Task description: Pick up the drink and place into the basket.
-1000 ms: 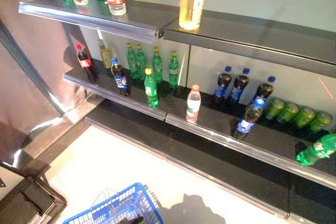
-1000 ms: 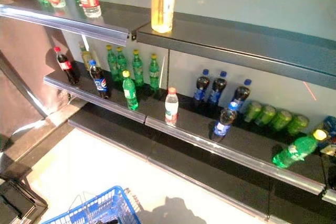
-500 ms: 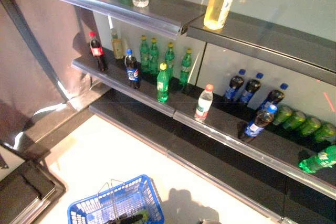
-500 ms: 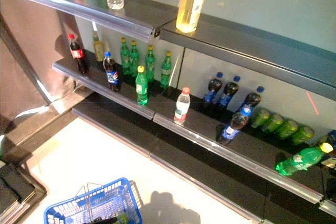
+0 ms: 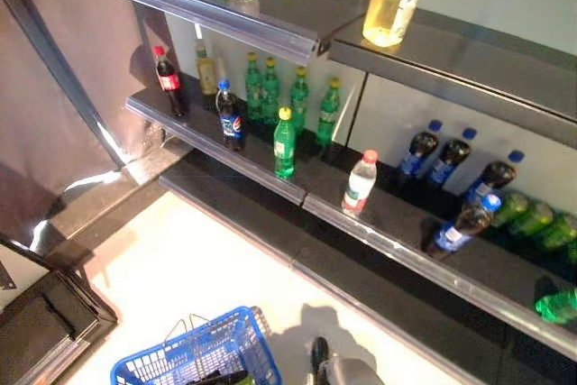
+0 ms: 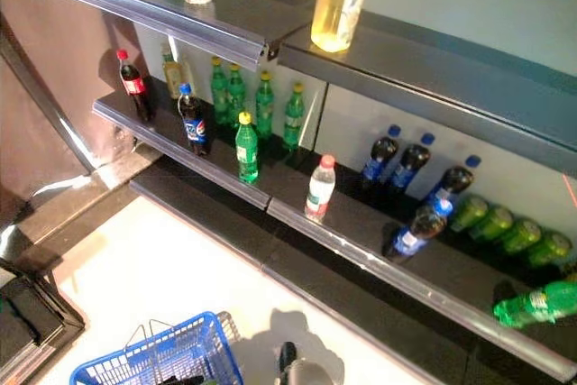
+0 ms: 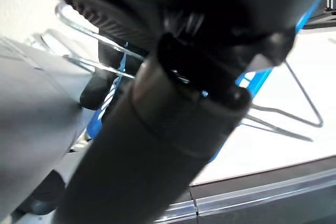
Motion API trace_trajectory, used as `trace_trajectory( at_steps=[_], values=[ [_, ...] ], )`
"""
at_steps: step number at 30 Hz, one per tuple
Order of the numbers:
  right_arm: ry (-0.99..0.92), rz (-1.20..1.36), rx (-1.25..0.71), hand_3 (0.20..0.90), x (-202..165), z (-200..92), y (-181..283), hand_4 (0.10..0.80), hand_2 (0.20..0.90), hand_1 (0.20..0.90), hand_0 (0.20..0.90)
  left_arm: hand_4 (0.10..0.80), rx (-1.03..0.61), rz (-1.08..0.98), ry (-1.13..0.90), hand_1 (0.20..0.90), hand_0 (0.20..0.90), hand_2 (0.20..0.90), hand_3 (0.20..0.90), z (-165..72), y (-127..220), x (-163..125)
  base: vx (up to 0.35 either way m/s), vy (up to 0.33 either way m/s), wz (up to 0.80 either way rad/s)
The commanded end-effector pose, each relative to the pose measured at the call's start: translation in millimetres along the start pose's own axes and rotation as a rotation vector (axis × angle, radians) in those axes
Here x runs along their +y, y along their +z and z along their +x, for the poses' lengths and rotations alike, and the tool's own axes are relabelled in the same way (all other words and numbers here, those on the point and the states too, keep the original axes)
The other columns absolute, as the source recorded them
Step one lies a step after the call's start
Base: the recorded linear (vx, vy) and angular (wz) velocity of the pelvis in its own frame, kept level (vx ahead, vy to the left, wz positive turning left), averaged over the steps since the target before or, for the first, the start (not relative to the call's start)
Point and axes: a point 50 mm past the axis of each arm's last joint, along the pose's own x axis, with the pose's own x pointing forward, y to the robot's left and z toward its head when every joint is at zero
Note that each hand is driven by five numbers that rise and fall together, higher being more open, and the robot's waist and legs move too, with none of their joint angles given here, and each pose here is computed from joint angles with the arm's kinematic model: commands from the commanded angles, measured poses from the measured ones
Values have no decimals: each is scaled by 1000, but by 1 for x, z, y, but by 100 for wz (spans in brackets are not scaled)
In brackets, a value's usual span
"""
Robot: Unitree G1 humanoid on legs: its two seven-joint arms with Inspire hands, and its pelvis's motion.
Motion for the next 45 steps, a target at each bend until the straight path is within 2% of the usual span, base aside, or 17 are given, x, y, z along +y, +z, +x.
trace_trajectory(
  at_steps=[1, 9, 20, 30, 39, 45],
  values=[
    [-42, 19, -52, 900, -15, -1, 19, 800, 900, 900, 900, 100, -115, 33, -123, 300, 300, 300, 200, 3, 30, -26, 129, 0, 58],
    [-44, -16, -129, 900, -19, -2, 44, 800, 900, 900, 900, 100, -159, 14, -184, 300, 300, 300, 200, 5, 36, -44, 131, 19, 2],
    [-63, -35, -114, 900, -21, -2, 54, 800, 900, 900, 900, 100, -146, -20, -150, 300, 300, 300, 200, 4, 25, -31, 234, 196, -50],
    [-28, -59, -114, 900, -17, -2, 43, 800, 900, 900, 900, 100, -166, -27, -147, 300, 300, 300, 200, 2, 35, -23, 142, 160, -31],
    [7, -51, -177, 900, -1, -1, 60, 800, 900, 900, 900, 100, -203, -30, -108, 300, 300, 300, 200, -1, 51, -18, -94, 19, -80],
    [-1, -22, -157, 900, 1, 0, 55, 800, 900, 900, 900, 100, -202, -19, -98, 300, 300, 300, 200, -1, 51, -18, -156, -130, -51]
  ],
)
